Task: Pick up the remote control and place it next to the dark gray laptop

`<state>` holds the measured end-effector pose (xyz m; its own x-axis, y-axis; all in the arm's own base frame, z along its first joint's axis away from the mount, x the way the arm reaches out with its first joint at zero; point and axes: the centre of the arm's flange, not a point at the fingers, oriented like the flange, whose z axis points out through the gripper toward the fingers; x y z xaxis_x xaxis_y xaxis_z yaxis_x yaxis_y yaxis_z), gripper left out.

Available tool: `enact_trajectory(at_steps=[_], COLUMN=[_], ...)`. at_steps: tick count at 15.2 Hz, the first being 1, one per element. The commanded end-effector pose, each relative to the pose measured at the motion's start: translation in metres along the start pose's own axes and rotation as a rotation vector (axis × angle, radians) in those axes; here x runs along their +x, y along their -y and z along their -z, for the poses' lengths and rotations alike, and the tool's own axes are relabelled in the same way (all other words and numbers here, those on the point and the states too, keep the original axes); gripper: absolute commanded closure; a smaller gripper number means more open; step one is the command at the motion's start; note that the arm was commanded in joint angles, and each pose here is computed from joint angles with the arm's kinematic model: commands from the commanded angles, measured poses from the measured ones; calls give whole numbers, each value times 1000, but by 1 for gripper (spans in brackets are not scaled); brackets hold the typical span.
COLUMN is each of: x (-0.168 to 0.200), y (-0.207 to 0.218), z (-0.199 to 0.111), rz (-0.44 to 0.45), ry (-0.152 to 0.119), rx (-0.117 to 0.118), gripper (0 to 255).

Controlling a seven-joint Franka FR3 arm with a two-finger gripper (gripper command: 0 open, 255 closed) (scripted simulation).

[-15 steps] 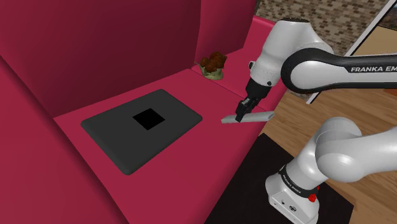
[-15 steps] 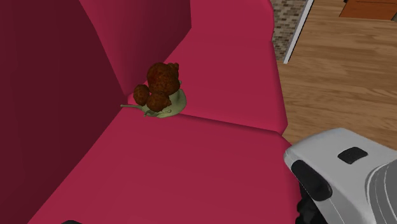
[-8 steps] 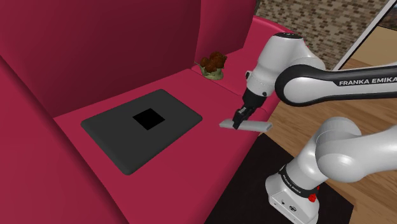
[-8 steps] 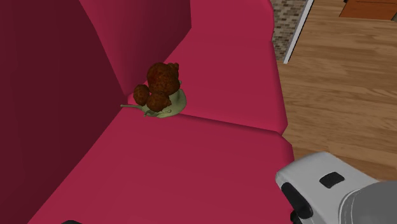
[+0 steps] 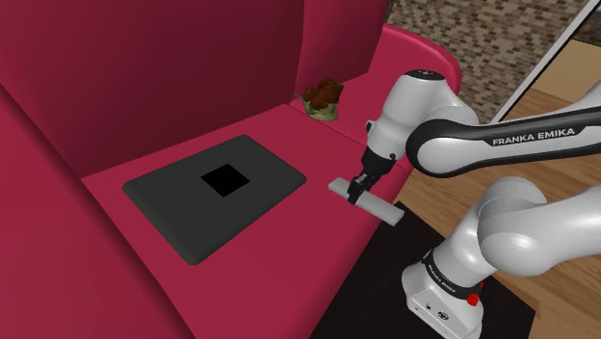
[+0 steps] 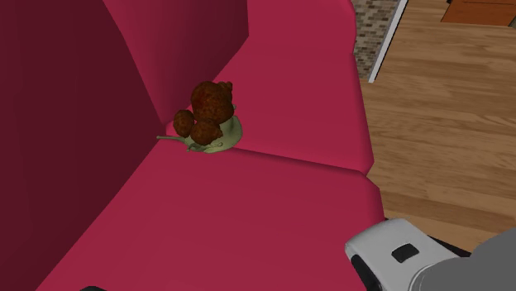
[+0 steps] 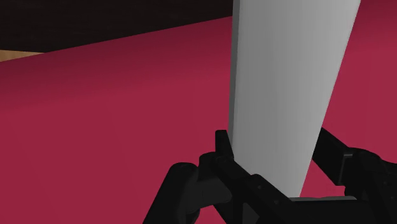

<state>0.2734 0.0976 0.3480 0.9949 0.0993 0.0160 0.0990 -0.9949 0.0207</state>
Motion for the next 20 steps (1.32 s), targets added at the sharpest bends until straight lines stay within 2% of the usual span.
enact_trajectory(at_steps=[1, 6, 7, 12, 16, 20], x=[0, 0, 0, 0, 0, 0], y=[0, 0, 0, 0, 0, 0], z=[-1, -1, -1, -1, 49, 49], rz=[0, 0, 0, 0, 0, 0], ry=[0, 0, 0, 0, 0, 0], rx=[0, 0, 0, 0, 0, 0], gripper=[255, 255, 0, 0, 0, 0])
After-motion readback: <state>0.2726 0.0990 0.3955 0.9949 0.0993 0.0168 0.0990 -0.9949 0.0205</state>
